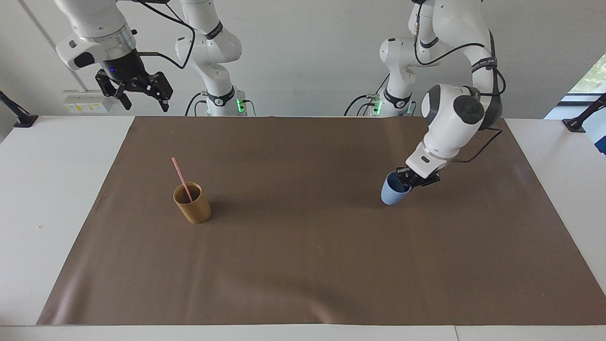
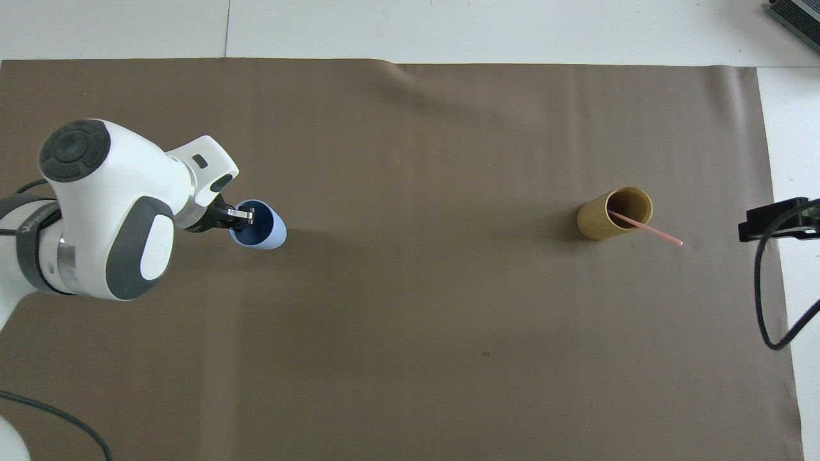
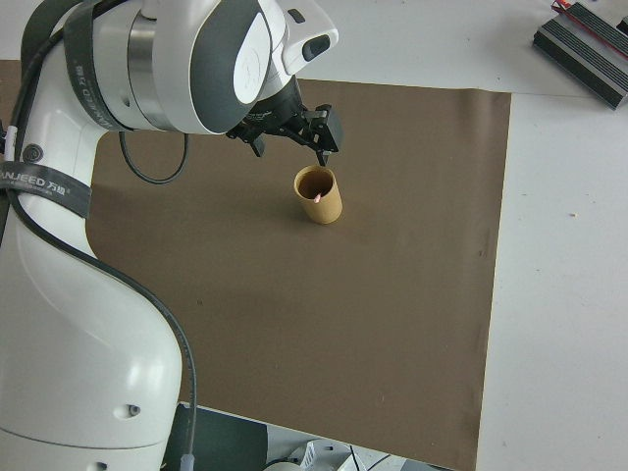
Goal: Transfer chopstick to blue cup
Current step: 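Reach the left gripper to the blue cup and grasp it, then carry the blue cup with the left gripper toward the table center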
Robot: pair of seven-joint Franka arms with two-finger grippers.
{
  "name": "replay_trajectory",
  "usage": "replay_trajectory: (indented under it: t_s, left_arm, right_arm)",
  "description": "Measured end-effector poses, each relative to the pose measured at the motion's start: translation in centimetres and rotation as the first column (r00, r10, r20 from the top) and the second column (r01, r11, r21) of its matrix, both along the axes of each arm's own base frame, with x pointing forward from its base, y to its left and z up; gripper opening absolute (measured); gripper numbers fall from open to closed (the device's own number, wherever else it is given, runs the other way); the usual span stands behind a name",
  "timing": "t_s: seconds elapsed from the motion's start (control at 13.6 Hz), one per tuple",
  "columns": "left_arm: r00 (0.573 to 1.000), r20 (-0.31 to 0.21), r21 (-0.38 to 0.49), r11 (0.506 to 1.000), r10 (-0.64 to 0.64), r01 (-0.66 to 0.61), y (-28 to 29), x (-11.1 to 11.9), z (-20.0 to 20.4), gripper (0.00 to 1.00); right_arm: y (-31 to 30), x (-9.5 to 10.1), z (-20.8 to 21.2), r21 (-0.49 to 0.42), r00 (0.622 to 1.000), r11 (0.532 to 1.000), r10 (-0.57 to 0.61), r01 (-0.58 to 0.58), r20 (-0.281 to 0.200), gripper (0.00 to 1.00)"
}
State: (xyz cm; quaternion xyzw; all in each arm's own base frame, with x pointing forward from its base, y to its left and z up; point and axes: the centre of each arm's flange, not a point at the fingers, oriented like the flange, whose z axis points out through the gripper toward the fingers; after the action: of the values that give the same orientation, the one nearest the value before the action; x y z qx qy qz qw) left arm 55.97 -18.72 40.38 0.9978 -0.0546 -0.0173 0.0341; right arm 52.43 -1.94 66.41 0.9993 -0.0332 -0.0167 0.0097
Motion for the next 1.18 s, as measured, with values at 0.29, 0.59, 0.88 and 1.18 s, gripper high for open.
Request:
replay_trajectory:
  t_s: [0.29, 0.59, 0.88, 1.18]
  left_arm:
    - [0.997, -0.001, 0.028, 0.997, 0.075, -0.075, -11.6, -5.2, 0.1, 0.05]
    - [0.994, 0.006, 0.019, 0.994, 0.11, -0.111, -17.8, -8.0, 0.0, 0.05]
    - [0.995, 0.013, 0.002, 0.995, 0.099, -0.099, -22.1, -9.4, -1.3, 0.05]
    - [0.997, 0.014, -0.005, 0.997, 0.08, -0.08, -23.6, -9.8, -3.7, 0.13]
  right_arm:
    - [0.0, 0.0, 0.0, 0.0, 1.0, 1.0, 0.0, 0.0, 0.0, 1.0]
    - [0.0, 0.0, 0.0, 0.0, 1.0, 1.0, 0.0, 0.0, 0.0, 1.0]
    - [0.0, 0.0, 0.0, 0.0, 1.0, 1.0, 0.0, 0.0, 0.0, 1.0]
    - [0.0, 0.0, 0.0, 0.0, 1.0, 1.0, 0.0, 0.0, 0.0, 1.0]
